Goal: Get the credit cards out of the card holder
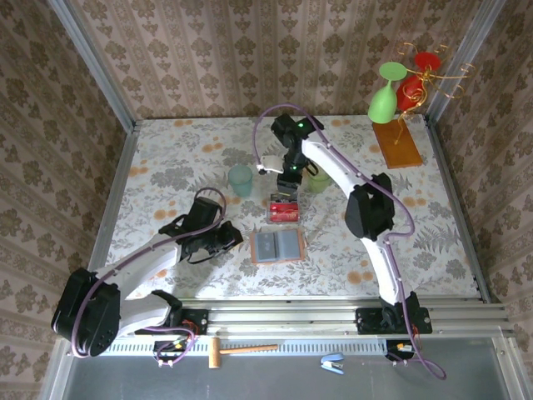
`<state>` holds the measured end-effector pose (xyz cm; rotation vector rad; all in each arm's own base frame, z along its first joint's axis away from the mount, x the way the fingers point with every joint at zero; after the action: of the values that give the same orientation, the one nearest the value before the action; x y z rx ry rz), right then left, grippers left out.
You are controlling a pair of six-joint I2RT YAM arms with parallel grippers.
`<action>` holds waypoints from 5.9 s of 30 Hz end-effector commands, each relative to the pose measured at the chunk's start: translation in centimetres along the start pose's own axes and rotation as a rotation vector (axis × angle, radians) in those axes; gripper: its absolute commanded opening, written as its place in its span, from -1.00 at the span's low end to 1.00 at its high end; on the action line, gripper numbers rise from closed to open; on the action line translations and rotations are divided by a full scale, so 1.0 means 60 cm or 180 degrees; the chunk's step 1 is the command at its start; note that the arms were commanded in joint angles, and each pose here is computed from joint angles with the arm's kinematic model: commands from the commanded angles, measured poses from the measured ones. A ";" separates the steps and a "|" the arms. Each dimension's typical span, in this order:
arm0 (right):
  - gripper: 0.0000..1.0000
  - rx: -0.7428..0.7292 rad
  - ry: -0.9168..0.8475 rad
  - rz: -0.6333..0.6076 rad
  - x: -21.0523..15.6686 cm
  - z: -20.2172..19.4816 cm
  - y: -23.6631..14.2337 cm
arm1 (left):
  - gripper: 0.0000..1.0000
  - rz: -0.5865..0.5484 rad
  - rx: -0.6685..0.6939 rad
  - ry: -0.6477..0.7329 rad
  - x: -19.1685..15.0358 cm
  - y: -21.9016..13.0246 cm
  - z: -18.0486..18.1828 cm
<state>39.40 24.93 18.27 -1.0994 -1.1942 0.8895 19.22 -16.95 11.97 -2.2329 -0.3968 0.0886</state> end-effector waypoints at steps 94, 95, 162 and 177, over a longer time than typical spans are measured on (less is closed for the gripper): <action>-0.56 0.0945 0.4261 -0.0664 -0.004 0.248 0.157 | -0.83 0.0444 0.0167 0.0099 -0.025 0.096 0.019; -0.56 0.0944 0.4265 -0.0651 -0.005 0.248 0.160 | -0.83 0.0452 0.0167 0.0093 -0.026 0.097 0.020; -0.52 0.0613 0.4378 -0.0454 -0.056 0.236 0.161 | -0.84 0.0527 0.0254 0.0070 -0.024 0.111 0.033; -0.65 0.1041 0.4367 -0.0785 -0.020 0.242 0.152 | -0.84 0.0519 0.0251 0.0076 -0.024 0.109 0.032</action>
<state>25.55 28.04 9.27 -0.9984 -0.0384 -0.0161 19.55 -20.61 6.68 -2.2436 -0.2100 0.1322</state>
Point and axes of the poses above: each hand's point on the last joint's axis, 136 mm out from that joint toward the fingers, its own y axis out along the fingers, its own z axis along the line the jaws close on, x = y × z, the point moved 6 cm from there along -y, back along the fingers, and after that the axes turned 1 degree about -y, right-handed, at the moved point
